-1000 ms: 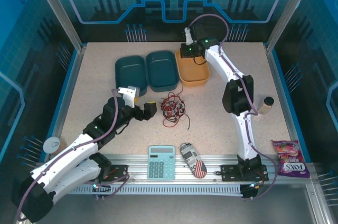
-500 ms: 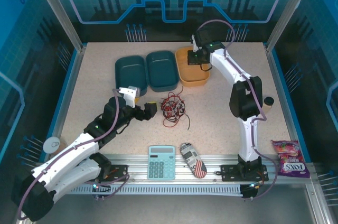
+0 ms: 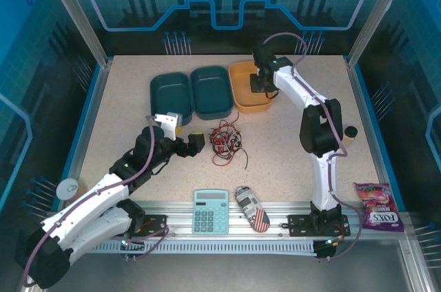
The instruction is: Untangle the cables
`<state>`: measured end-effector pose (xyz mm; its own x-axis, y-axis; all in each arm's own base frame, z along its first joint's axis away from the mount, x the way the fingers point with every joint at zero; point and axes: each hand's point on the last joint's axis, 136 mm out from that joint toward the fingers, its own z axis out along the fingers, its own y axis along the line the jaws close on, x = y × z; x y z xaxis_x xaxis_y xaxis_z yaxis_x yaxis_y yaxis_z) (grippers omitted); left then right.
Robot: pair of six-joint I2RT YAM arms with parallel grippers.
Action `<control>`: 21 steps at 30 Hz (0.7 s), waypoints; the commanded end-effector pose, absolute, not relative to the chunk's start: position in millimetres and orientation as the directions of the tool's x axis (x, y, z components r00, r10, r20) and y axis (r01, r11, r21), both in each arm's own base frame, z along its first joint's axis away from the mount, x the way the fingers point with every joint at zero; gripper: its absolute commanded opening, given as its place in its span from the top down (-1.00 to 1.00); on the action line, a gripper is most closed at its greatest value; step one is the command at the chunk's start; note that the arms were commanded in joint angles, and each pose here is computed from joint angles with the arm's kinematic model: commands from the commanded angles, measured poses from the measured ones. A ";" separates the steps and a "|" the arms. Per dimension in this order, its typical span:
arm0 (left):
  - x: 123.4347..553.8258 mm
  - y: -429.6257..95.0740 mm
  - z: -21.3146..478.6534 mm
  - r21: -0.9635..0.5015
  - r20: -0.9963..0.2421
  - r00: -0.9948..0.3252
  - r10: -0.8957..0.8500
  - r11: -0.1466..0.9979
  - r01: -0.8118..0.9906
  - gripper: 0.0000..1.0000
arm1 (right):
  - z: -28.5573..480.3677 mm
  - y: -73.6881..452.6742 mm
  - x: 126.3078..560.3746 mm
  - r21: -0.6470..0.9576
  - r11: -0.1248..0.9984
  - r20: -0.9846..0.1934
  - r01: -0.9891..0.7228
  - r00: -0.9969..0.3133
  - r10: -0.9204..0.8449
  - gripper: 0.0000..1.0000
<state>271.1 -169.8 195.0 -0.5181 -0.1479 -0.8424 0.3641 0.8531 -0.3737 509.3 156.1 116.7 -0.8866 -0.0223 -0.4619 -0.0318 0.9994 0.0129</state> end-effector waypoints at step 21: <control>302.6 -201.8 148.1 -0.454 -0.667 -0.735 -0.121 0.848 0.272 -0.95 | 155.2 170.6 350.3 0.169 0.986 -0.543 0.000 -0.834 0.093 -0.77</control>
<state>292.1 -190.3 135.2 -0.7432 -0.0975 -0.6619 0.2509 0.8765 -0.4109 364.5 164.0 158.3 -0.8505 0.0360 -0.5247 -0.0360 0.9913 0.1264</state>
